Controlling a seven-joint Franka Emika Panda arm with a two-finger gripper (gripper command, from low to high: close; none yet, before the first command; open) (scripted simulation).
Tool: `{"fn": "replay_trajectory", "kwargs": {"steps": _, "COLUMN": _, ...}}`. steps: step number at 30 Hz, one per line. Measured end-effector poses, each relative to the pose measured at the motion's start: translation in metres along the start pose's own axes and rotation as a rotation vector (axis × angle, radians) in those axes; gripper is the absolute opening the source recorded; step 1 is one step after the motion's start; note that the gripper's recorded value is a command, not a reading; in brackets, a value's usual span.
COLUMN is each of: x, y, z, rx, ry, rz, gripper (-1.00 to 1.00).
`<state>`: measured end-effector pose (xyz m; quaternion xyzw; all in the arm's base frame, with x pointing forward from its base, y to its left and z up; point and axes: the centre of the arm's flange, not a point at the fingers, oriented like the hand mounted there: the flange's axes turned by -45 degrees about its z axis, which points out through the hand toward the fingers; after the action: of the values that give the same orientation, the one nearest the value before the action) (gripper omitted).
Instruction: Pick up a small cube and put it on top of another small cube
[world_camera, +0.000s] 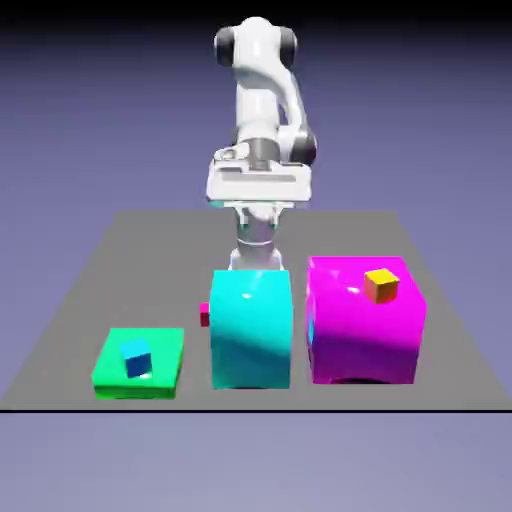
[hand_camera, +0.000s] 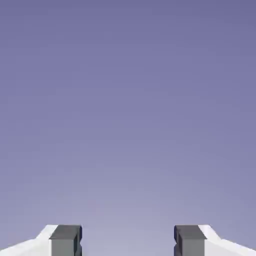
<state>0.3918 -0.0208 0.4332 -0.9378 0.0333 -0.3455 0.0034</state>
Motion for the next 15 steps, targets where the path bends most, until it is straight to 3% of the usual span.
{"fn": "replay_trajectory", "kwargs": {"steps": 8, "x": -0.127, "y": 0.166, "z": 0.076, "rx": -0.168, "ry": -0.478, "rz": 0.861, "gripper": 0.00}}
{"fn": "replay_trajectory", "kwargs": {"steps": 14, "x": -0.278, "y": 0.204, "z": 0.089, "rx": -0.243, "ry": -0.872, "rz": 1.520, "gripper": 0.00}}
{"fn": "replay_trajectory", "kwargs": {"steps": 15, "x": -0.272, "y": 0.175, "z": 0.098, "rx": -0.227, "ry": -0.920, "rz": 1.408, "gripper": 0.00}}
